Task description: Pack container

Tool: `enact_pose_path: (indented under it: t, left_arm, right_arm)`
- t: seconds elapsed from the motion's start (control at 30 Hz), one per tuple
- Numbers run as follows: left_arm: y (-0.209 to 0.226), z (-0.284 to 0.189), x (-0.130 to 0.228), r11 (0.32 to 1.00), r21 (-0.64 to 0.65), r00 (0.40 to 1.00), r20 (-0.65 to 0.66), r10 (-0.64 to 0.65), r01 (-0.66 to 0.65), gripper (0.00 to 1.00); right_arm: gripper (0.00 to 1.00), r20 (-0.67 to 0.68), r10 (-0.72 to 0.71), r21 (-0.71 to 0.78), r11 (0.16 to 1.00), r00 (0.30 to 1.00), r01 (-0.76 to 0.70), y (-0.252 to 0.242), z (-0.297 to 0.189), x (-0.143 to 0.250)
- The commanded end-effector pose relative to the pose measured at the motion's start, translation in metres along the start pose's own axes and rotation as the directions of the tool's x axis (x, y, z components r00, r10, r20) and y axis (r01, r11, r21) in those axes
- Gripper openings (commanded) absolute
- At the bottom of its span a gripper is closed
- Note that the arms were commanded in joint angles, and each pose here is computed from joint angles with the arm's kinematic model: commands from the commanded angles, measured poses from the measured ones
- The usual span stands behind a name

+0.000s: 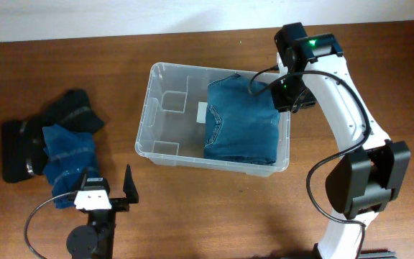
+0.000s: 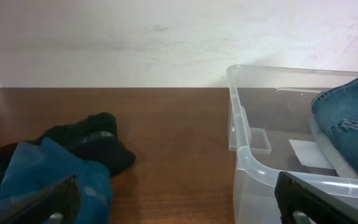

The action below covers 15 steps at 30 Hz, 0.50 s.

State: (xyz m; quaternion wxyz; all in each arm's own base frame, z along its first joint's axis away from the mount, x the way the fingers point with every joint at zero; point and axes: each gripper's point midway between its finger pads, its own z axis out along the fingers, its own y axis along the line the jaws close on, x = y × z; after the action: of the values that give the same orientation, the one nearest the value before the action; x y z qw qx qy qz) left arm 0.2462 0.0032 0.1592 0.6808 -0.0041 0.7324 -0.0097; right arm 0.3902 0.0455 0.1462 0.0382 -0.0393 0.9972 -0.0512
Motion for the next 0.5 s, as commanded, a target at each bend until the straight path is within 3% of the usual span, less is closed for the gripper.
enact_pose_path:
  t: [0.0, 0.1, 0.47]
  left_arm:
    - [0.0, 0.0, 0.001, 1.0, -0.003, 1.0, -0.001, 0.02, -0.02, 0.99]
    - [0.0, 0.0, 0.001, 1.0, -0.004, 1.0, -0.001, 0.02, -0.02, 0.99]
    - [0.0, 0.0, 0.001, 1.0, -0.003, 1.0, -0.001, 0.02, -0.02, 0.99]
  right_arm:
    - [0.38, 0.0, 0.017, 0.024, 1.0, 1.0, -0.017, -0.005, 0.006, -0.004]
    - [0.38, -0.007, 0.034, 0.022, 0.999, 0.999, -0.034, -0.004, 0.014, -0.003]
    - [0.04, -0.001, 0.035, 0.021, 0.999, 0.999, -0.035, -0.001, 0.037, -0.004]
